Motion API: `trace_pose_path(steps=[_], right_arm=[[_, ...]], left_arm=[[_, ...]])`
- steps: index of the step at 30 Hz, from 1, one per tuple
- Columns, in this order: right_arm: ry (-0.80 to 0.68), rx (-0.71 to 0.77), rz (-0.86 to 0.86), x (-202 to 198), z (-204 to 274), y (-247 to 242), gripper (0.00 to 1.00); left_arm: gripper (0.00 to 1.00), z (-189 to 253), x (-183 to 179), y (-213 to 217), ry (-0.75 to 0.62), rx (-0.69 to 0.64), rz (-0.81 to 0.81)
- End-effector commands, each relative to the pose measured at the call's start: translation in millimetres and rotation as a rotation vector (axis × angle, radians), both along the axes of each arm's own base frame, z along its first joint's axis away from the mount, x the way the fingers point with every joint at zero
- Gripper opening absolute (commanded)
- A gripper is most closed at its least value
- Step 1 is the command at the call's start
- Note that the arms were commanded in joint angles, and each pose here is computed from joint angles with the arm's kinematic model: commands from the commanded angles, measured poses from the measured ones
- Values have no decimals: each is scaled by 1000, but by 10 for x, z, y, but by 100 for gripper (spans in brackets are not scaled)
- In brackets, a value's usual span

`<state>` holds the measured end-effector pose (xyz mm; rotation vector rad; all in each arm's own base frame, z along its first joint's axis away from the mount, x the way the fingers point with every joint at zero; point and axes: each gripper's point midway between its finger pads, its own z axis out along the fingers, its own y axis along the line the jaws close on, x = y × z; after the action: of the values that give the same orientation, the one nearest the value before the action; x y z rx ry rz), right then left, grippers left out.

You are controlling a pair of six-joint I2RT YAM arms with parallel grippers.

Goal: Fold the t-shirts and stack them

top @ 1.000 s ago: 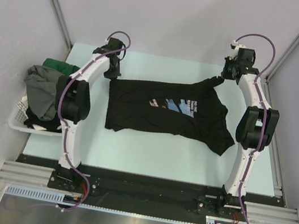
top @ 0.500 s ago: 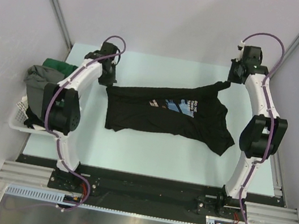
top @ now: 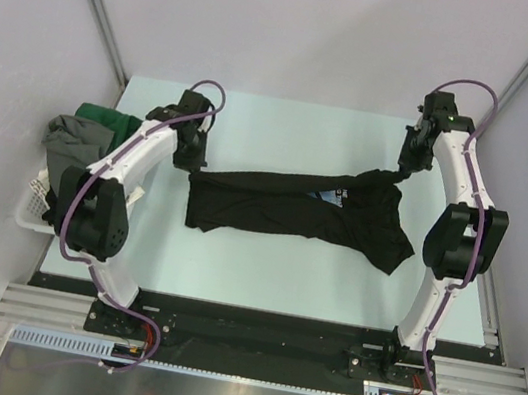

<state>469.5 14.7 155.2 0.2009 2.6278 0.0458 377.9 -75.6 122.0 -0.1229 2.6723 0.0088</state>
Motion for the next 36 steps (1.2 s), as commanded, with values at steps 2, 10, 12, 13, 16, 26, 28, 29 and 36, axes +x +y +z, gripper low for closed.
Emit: trace_pose_path(steps=[2, 10, 12, 13, 16, 26, 28, 29, 36], right_arm=[[86, 22, -43, -396, 87, -5, 0], [229, 13, -68, -824, -100, -42, 0], [254, 15, -67, -888, -145, -38, 0], [277, 13, -69, -944, -202, -40, 0], [320, 3, -72, -1037, -300, -80, 0], [423, -2, -66, -1215, -641, -75, 0], [433, -7, -68, -1245, -685, -83, 0], [433, -8, -68, -1242, -698, -86, 0], [454, -16, -71, -1243, -751, -99, 31]], left_arm=[[0, 140, -195, -46, -13, -15, -12], [0, 73, -391, -1, 16, -5, 3], [0, 53, -436, 26, 27, 4, 11], [0, 38, -450, 34, 32, 8, 14], [0, 16, -500, 60, 37, 15, 25], [0, -81, -583, 75, 69, 17, 39], [0, -92, -589, 68, 73, 16, 39], [0, -106, -589, 64, 78, 15, 40], [2, -137, -570, 47, 97, 19, 41]])
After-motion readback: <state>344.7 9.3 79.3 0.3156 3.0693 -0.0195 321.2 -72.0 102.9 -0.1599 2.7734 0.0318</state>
